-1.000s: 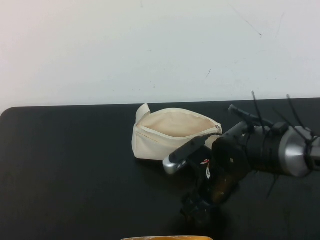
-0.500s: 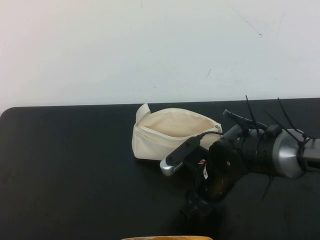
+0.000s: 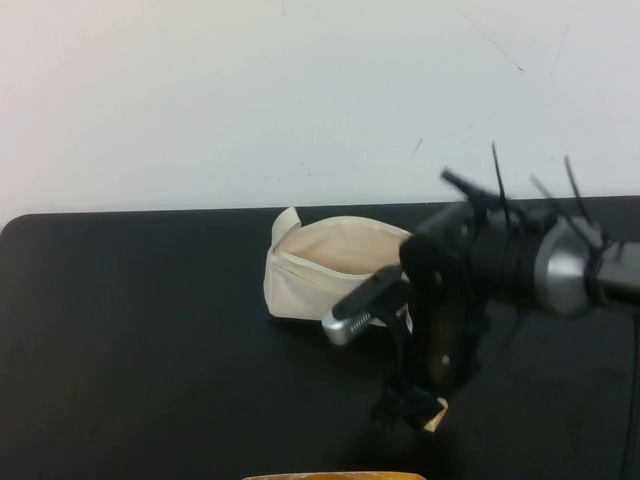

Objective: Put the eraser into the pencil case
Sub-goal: Pick up the eraser from the table, then place the eraser on the pencil case

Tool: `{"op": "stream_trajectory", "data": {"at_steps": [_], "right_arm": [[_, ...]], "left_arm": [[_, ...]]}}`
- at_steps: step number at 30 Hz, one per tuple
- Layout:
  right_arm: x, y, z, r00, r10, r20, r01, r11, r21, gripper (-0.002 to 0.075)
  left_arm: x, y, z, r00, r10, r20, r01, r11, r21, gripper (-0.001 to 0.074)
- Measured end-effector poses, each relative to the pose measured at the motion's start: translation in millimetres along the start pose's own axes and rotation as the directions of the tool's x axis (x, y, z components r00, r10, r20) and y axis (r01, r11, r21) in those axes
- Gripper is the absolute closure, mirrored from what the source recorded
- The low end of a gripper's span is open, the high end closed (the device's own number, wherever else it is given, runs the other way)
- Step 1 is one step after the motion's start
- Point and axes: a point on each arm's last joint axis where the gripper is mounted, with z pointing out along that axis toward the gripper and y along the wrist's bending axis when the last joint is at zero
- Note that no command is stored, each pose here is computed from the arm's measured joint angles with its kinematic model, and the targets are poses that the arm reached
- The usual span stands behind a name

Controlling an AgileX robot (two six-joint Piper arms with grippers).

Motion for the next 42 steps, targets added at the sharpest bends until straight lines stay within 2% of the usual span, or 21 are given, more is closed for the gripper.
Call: {"op": "stream_trajectory", "data": {"at_steps": [6,11,15,20,24,30,35,39,42], "right_arm": [[-17.9,2.7,-46.1,0.997,-0.076,0.000,0.076,0.996,-0.057,0.0401],[-38.6,0.5,-102.9,0.982,-0.099,0.163,0.105,0.994,-0.033,0.0401],[-53.7,-2.9,-136.7,0.937,-0.099,0.335,0.100,0.995,0.016,0.0401],[-65.0,-12.4,-136.0,0.906,-0.115,0.408,0.070,0.990,0.124,0.0393],[-72.2,-23.8,-119.6,0.914,-0.074,0.399,0.000,0.983,0.182,0.0316],[-77.3,-31.7,-104.7,0.919,-0.042,0.391,-0.033,0.982,0.184,0.0287],[-77.7,-36.6,-109.0,0.915,0.005,0.403,-0.082,0.981,0.174,0.0266],[-73.6,-40.4,-132.6,0.931,0.006,0.365,-0.085,0.976,0.202,0.0285],[-70.0,-42.8,-160.8,0.934,-0.027,0.355,-0.062,0.969,0.238,0.0372]], "left_arm": [[0.0,0.0,0.0,1.000,0.000,0.000,0.000,1.000,0.000,0.0736],[0.0,0.0,0.0,1.000,0.000,0.000,0.000,1.000,0.000,0.0736],[0.0,0.0,0.0,1.000,0.000,0.000,0.000,1.000,0.000,0.0736],[0.0,0.0,0.0,1.000,0.000,0.000,0.000,1.000,0.000,0.0736],[0.0,0.0,0.0,1.000,0.000,0.000,0.000,1.000,0.000,0.0736],[0.0,0.0,0.0,1.000,0.000,0.000,0.000,1.000,0.000,0.0736],[0.0,0.0,0.0,1.000,0.000,0.000,0.000,1.000,0.000,0.0736],[0.0,0.0,0.0,1.000,0.000,0.000,0.000,1.000,0.000,0.0736],[0.0,0.0,0.0,1.000,0.000,0.000,0.000,1.000,0.000,0.0736]]}}
